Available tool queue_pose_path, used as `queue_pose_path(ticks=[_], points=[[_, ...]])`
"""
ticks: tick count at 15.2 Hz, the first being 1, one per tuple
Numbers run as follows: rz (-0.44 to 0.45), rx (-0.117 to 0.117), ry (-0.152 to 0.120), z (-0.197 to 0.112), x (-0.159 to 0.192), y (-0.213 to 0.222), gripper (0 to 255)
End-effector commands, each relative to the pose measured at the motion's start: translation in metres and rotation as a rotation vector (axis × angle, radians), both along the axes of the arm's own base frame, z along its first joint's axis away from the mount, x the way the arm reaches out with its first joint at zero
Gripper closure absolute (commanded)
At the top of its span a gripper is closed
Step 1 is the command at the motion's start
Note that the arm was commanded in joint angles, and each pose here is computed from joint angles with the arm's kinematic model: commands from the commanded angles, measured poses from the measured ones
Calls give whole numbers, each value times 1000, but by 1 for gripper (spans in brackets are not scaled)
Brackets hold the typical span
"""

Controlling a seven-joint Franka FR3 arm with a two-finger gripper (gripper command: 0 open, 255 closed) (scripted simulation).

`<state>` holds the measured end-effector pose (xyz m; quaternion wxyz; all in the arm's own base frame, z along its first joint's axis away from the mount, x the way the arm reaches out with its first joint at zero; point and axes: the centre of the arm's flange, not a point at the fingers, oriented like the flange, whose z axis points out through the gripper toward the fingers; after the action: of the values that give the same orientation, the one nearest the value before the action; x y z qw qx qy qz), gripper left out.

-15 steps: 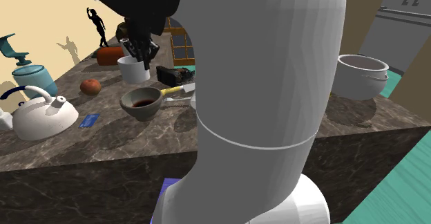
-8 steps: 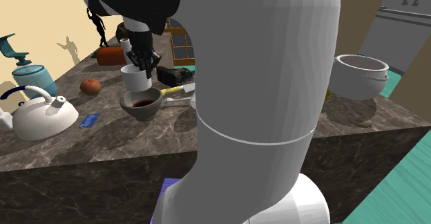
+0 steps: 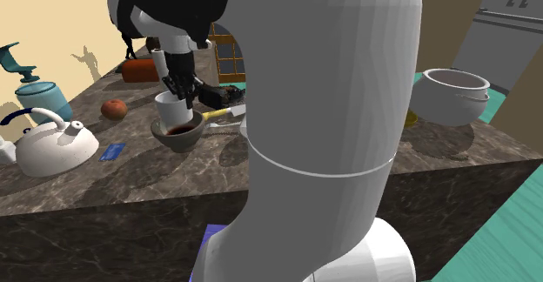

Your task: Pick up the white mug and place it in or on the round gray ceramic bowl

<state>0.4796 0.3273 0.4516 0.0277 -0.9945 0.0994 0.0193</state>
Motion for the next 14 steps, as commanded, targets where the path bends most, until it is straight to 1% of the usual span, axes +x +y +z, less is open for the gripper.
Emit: queue_pose_path(ticks=[1, 6, 7, 12, 14], points=[[0, 0, -1, -1, 0, -1, 255], [0, 0, -1, -1, 0, -1, 255], [0, 0, -1, -1, 0, -1, 0], [0, 0, -1, -1, 0, 0, 0], [0, 0, -1, 25, 1, -2, 0]])
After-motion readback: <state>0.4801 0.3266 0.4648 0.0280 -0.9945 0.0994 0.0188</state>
